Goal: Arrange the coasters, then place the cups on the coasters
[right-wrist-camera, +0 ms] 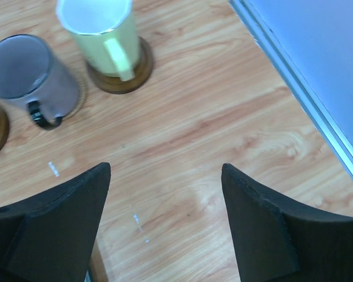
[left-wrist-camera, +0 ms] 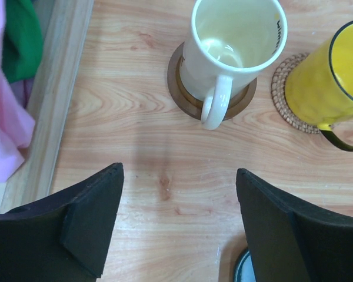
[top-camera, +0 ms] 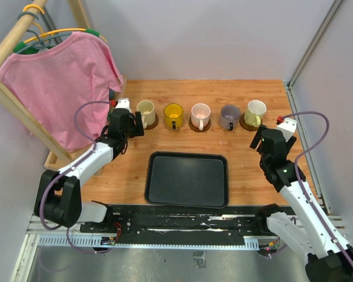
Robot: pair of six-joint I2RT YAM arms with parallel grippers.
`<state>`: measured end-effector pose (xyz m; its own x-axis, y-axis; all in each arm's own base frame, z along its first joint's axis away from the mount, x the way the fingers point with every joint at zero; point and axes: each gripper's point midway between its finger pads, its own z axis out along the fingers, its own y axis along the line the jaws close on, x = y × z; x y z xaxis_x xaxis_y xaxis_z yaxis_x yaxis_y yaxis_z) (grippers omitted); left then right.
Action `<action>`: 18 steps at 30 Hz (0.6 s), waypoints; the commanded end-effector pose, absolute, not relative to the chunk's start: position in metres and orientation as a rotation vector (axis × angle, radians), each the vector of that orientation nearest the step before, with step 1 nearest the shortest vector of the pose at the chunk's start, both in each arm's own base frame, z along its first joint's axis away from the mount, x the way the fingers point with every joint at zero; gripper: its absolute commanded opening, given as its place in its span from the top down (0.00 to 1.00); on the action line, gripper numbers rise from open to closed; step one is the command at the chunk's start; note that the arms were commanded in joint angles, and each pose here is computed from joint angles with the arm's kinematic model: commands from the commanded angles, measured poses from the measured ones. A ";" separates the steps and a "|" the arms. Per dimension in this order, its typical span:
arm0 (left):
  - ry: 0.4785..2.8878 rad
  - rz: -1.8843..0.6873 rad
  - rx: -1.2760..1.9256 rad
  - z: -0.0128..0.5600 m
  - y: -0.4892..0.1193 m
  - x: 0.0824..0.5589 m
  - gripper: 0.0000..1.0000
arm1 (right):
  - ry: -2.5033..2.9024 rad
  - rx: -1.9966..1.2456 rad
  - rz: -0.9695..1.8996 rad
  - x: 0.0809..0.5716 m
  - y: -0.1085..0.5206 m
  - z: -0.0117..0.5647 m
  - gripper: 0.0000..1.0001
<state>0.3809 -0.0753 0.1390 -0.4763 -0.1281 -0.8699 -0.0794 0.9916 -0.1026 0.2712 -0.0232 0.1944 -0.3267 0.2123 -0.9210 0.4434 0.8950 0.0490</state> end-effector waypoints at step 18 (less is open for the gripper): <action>1.853 -0.233 -0.421 0.198 -0.055 0.315 0.00 | 1.807 0.824 -0.259 0.232 -0.073 0.180 0.02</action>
